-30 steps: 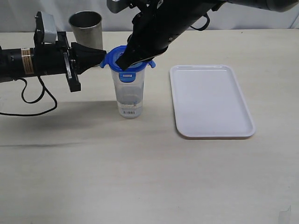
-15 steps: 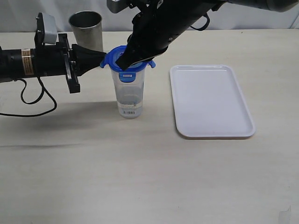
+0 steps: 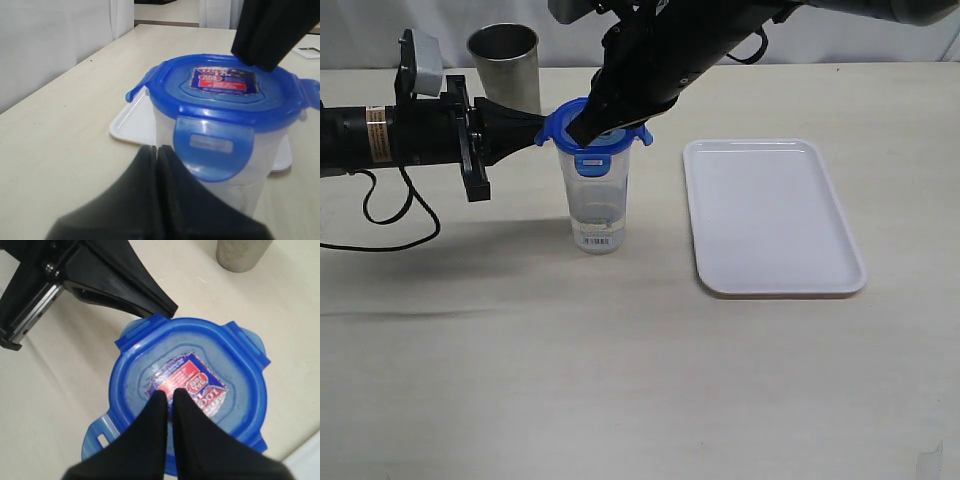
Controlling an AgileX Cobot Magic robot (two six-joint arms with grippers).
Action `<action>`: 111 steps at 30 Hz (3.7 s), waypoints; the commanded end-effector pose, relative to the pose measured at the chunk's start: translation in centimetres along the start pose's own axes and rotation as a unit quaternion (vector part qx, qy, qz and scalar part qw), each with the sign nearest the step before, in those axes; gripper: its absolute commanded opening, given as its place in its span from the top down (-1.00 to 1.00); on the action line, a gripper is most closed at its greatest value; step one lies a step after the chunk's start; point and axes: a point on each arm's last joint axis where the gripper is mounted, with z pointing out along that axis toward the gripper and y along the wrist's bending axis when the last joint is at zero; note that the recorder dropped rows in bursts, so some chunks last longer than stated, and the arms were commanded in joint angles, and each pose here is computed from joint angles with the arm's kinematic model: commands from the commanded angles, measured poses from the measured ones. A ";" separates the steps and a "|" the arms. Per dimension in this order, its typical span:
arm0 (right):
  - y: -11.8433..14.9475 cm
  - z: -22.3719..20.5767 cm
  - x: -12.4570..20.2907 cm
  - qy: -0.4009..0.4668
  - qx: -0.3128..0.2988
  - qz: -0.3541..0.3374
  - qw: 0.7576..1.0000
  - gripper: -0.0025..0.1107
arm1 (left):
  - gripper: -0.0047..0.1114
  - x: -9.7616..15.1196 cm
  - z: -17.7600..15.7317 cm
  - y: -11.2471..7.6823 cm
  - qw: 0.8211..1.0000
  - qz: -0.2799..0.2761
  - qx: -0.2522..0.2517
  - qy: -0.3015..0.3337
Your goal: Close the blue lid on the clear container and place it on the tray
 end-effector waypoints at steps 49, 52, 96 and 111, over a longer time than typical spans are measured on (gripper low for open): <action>0.0 0.0 0.0 -0.003 0.004 -0.004 1.000 0.88 | -0.66 5.0 2.5 -5.5 1.000 -0.013 -0.004 0.014; 0.0 0.0 0.0 -0.002 0.003 -0.004 1.000 0.88 | -0.66 5.1 3.3 -5.2 1.000 -0.016 -0.016 0.014; 0.0 0.0 0.1 0.002 0.000 0.010 1.000 0.88 | 0.15 4.2 7.7 -5.4 0.999 0.010 -0.040 -0.027; 0.5 -3.4 -1.1 -0.046 0.016 -0.064 0.997 0.76 | 0.92 4.2 7.6 -4.9 0.995 -0.067 -0.065 -0.030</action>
